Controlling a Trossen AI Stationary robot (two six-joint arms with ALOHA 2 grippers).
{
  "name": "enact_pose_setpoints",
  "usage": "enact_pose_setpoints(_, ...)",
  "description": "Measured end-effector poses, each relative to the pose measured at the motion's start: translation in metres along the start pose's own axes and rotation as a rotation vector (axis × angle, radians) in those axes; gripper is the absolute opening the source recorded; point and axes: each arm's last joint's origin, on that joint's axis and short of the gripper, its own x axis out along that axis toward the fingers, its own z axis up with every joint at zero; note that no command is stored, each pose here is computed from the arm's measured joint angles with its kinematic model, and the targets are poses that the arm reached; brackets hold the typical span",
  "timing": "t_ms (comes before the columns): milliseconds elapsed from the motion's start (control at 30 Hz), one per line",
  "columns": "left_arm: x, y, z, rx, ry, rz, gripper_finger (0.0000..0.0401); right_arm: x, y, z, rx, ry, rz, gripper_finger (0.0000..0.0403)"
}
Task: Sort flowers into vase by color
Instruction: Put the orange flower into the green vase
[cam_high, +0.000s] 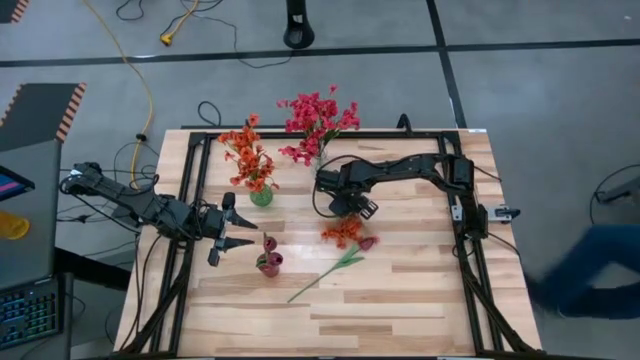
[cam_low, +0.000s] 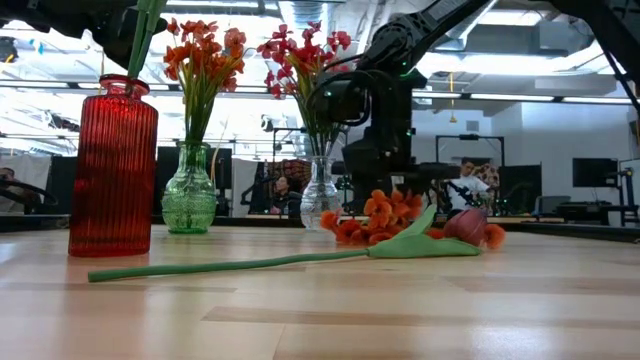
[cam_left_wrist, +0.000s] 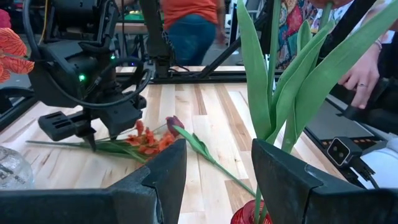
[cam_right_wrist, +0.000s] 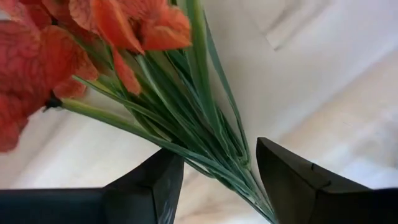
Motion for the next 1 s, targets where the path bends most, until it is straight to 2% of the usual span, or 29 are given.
enact_pose_setpoints(167, 0.000, 0.000, 0.000, 0.000, 0.000, 0.000, 0.0170, 0.000, 0.002, 0.000, 0.070, -0.035, 0.049, 0.0219)
enact_pose_setpoints(333, 0.000, 0.000, 0.000, 0.000, 0.000, 0.000, 0.0170, 0.004, 0.007, -0.001, 0.131, -0.056, 0.096, 0.0192)
enact_pose_setpoints(533, 0.000, 0.000, 0.000, 0.000, 0.000, 0.000, 0.0170, 0.013, 0.018, -0.005, 0.163, -0.031, 0.140, 0.0149)
enact_pose_setpoints(833, 0.000, 0.000, 0.000, 0.000, 0.000, -0.001, 0.0170, 0.013, 0.021, -0.006, 0.212, -0.020, 0.149, 0.0072)
enact_pose_setpoints(1000, 0.000, 0.000, 0.000, 0.000, 0.001, 0.000, 0.0170, 0.006, 0.023, -0.006, 0.288, -0.021, 0.139, 0.0034)
